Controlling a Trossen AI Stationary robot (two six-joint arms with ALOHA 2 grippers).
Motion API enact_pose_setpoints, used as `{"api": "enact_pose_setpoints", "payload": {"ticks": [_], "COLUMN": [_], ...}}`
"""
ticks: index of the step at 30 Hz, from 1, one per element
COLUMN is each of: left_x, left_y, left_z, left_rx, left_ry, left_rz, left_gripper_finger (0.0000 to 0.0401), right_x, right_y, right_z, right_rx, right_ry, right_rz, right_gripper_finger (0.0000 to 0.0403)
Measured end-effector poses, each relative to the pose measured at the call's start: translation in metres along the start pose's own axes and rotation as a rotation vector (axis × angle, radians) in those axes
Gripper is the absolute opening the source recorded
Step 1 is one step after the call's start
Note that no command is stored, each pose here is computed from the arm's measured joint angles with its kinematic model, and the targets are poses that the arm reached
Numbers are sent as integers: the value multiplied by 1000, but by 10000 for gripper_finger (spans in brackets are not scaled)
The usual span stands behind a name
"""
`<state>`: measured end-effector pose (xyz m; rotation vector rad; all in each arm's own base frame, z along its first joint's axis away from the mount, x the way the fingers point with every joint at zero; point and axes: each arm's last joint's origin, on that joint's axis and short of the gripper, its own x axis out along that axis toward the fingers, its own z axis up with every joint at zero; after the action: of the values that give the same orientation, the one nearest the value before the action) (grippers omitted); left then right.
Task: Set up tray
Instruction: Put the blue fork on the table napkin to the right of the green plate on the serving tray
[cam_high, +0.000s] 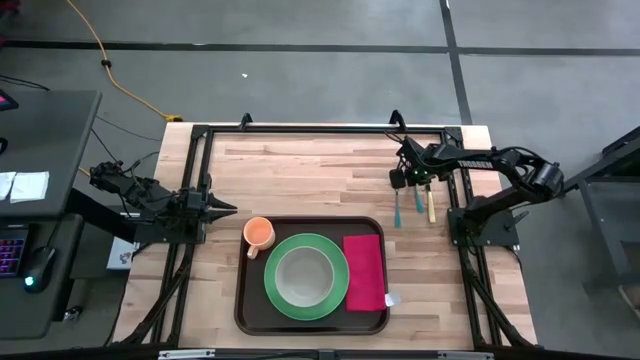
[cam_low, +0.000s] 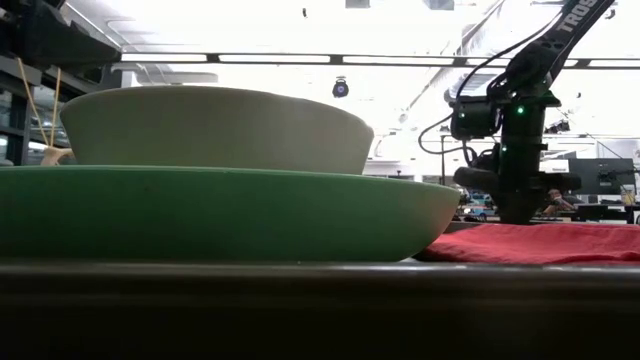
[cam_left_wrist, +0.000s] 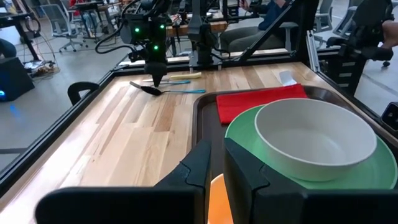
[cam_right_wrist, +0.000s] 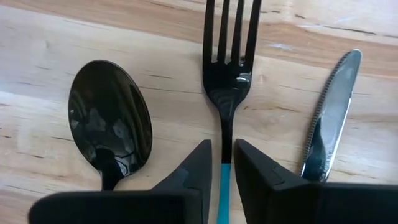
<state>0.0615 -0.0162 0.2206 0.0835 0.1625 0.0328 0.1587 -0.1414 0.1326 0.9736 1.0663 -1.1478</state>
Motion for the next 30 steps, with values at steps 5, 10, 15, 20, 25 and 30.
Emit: {"api": "enact_pose_setpoints", "payload": {"ticks": [5, 10, 15, 20, 25, 30], "left_x": [0, 0, 0, 0, 0, 0], "left_y": [0, 0, 0, 0, 0, 0], "left_z": [0, 0, 0, 0, 0, 0], "left_rx": [0, 1, 1, 1, 1, 1], "left_ry": [1, 1, 2, 2, 2, 2], "left_rz": [0, 0, 0, 0, 0, 0], "left_gripper_finger": [69, 69, 69, 69, 69, 69], "right_x": [0, 0, 0, 0, 0, -2], "right_y": [0, 0, 0, 0, 0, 0], "right_z": [0, 0, 0, 0, 0, 0], "right_rx": [-6, -6, -1, 1, 5, 7], "right_ry": [-1, 0, 0, 5, 9, 10], "right_rz": [-4, -3, 0, 7, 14, 21], "right_gripper_finger": [20, 3, 4, 2, 5, 2]}}
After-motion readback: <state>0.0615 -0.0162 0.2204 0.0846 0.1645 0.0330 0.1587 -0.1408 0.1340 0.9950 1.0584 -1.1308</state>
